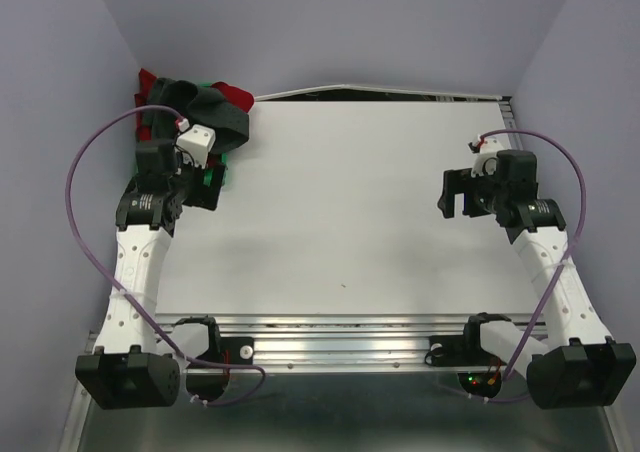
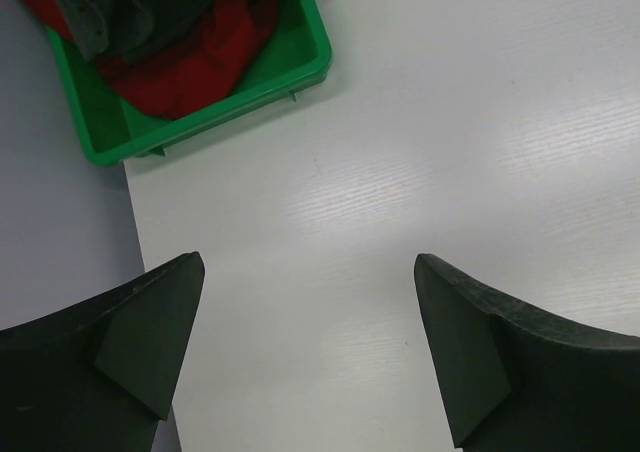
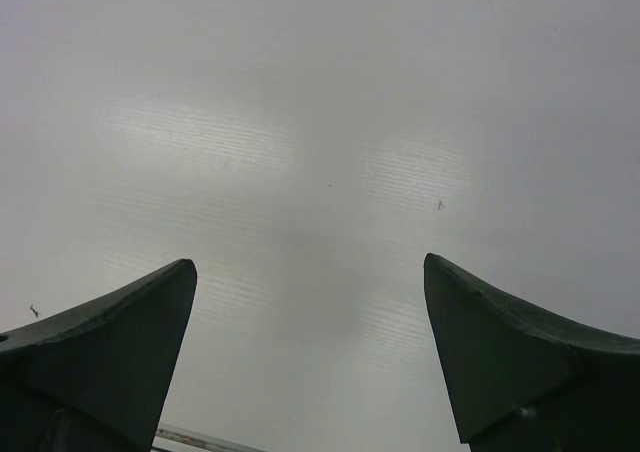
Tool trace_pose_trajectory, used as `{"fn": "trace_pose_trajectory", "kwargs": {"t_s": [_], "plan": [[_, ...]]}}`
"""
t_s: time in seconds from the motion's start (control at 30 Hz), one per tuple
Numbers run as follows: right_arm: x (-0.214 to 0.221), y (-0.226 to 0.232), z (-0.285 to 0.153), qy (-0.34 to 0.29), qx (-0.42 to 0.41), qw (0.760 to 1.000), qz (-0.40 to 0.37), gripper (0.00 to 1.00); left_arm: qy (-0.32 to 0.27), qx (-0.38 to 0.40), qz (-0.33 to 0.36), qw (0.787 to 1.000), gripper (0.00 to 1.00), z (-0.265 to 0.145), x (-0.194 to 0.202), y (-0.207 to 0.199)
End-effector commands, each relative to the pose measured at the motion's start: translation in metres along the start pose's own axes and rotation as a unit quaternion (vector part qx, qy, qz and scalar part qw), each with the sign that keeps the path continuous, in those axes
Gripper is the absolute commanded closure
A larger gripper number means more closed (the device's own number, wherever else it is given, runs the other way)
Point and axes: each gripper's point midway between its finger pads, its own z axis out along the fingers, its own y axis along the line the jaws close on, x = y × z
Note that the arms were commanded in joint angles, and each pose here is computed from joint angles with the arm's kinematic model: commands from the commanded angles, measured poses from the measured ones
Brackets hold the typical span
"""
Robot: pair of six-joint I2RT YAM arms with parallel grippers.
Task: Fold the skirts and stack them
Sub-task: Grab the skirt from the pile
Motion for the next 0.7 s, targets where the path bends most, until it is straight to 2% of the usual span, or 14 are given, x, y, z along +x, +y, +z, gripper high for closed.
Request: {"fn": "trace_pose_trajectory", "kwargs": {"t_s": [0.0, 0.2, 0.33, 0.57, 0.67], "plan": [[-0.016, 0.005, -0.002, -0.024, -0.013, 1.000, -0.006, 0.00, -0.019, 0.012, 0.043, 0.999, 0.01, -0.001, -0.030, 0.006], [-0.007, 0.004, 0.004, -0.008, -0.013, 1.000, -0.004, 0.00, -0.023, 0.006, 0.043, 0.999, 0.01, 0.018, -0.064, 0.020], [-0.007, 0.005, 0.004, -0.007, -0.016, 1.000, -0.003, 0.00, -0.014, -0.001, 0.043, 0.999, 0.01, 0.044, -0.078, 0.029], [0.006, 0.003, 0.014, 0.011, -0.016, 1.000, 0.001, 0.00, -0.016, -0.018, 0.041, 0.999, 0.01, 0.091, -0.132, 0.053], [0.009, 0.002, 0.016, 0.014, -0.015, 1.000, 0.002, 0.00, -0.013, 0.006, 0.044, 0.999, 0.01, 0.114, -0.145, 0.034]]}}
